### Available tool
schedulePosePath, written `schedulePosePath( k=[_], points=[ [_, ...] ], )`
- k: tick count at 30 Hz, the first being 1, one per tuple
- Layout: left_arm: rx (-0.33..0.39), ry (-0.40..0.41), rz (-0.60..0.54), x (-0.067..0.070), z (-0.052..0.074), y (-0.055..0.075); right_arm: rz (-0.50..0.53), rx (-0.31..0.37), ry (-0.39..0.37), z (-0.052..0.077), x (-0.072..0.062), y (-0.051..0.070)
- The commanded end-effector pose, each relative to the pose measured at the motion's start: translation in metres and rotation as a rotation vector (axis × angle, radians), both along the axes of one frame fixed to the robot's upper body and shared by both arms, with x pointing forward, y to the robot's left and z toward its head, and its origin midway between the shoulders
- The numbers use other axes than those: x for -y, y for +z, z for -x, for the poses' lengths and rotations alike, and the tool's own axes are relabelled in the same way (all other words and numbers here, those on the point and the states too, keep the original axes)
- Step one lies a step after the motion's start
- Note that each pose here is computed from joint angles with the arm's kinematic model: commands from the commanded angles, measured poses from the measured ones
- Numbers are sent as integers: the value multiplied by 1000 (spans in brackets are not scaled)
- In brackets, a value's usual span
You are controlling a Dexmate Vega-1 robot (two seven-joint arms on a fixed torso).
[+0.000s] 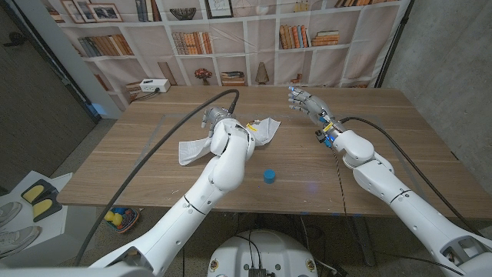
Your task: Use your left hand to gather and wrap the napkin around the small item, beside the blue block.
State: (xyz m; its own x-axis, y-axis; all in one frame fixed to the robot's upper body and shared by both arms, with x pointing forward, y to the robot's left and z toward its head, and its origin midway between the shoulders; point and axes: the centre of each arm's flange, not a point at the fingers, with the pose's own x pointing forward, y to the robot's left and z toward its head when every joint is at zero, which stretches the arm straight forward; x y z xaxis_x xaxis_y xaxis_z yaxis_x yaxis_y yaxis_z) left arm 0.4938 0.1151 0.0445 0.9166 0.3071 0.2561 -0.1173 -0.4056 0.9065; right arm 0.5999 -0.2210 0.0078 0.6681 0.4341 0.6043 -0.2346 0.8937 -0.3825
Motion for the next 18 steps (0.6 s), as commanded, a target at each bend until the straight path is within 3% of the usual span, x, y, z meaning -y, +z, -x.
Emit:
schedulePosePath(
  k=[1, 9, 18],
  points=[
    [27, 26, 100, -33, -24, 21, 7, -6, 3, 0, -1, 0],
    [90, 1, 221, -59, -42, 40, 20, -7, -2, 0, -3, 2],
    [127, 14, 258, -73, -58, 56, 23, -19, -1, -4, -4, 0]
  ],
)
